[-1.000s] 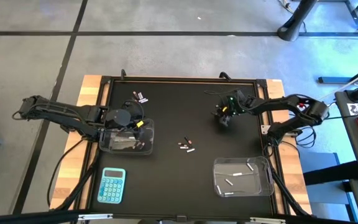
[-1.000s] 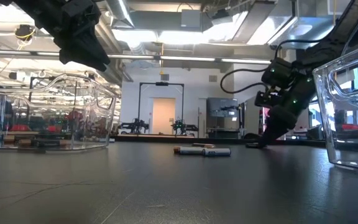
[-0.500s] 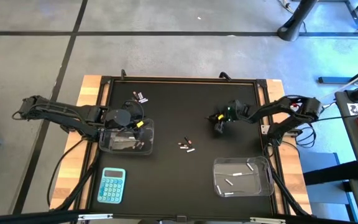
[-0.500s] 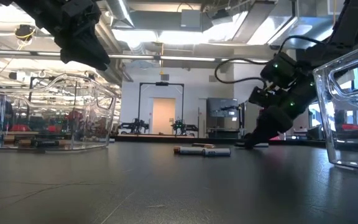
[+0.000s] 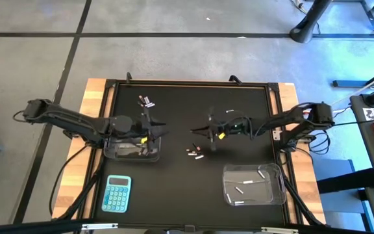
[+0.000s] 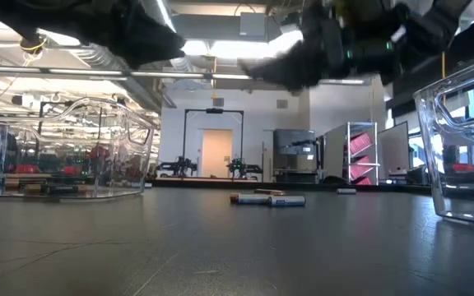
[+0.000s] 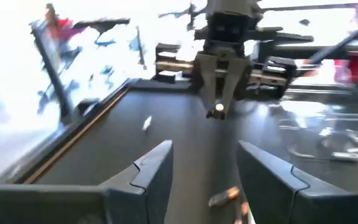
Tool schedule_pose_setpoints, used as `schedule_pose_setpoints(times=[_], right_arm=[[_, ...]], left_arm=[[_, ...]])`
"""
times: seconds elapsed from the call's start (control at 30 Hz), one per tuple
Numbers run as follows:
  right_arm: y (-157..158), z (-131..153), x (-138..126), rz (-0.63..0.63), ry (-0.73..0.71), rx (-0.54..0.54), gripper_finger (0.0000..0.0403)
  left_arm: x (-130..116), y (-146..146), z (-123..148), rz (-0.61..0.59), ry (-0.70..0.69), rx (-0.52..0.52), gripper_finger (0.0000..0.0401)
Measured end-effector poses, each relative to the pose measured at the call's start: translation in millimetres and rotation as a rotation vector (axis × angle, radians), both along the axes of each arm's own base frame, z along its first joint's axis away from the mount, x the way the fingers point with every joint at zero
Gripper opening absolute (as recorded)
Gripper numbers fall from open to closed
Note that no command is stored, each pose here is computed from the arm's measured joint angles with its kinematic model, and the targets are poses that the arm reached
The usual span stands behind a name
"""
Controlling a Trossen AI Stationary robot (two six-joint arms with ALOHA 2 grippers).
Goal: Sort batteries
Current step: Put the black battery into the left transparent bin
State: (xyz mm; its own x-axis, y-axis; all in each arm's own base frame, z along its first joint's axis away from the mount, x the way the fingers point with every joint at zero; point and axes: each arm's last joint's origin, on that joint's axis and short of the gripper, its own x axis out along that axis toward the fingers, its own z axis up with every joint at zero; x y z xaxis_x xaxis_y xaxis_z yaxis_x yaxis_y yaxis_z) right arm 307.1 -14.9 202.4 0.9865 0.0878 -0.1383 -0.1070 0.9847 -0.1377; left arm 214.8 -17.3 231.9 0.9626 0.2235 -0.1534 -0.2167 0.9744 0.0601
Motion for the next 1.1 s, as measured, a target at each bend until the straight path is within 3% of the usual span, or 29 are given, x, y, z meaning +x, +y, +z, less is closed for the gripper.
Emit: schedule_pose_setpoints(times=[0.2,0.3,0.4,0.7,1.1], right_arm=[[20,25,12,0.069,-0.090,-0.057,0.0017],[22,28,14,0.077,-0.103,-0.059,0.0016],[22,28,14,0.076,-0.108,-0.058,0.0016],[21,29,14,0.074,-0.113,-0.057,0.0016],[22,29,14,0.086,-0.114,-0.056,0.0016]], left_arm=[[26,-5,-8,-0.083,-0.119,0.129,0.0204],[34,-7,-9,-0.083,-0.198,0.127,0.0225],[42,-9,-14,-0.160,-0.237,0.127,0.0228],[78,-14,-12,-0.165,-0.296,0.219,0.0175],[80,-14,-15,-0.168,-0.248,0.199,0.0090]])
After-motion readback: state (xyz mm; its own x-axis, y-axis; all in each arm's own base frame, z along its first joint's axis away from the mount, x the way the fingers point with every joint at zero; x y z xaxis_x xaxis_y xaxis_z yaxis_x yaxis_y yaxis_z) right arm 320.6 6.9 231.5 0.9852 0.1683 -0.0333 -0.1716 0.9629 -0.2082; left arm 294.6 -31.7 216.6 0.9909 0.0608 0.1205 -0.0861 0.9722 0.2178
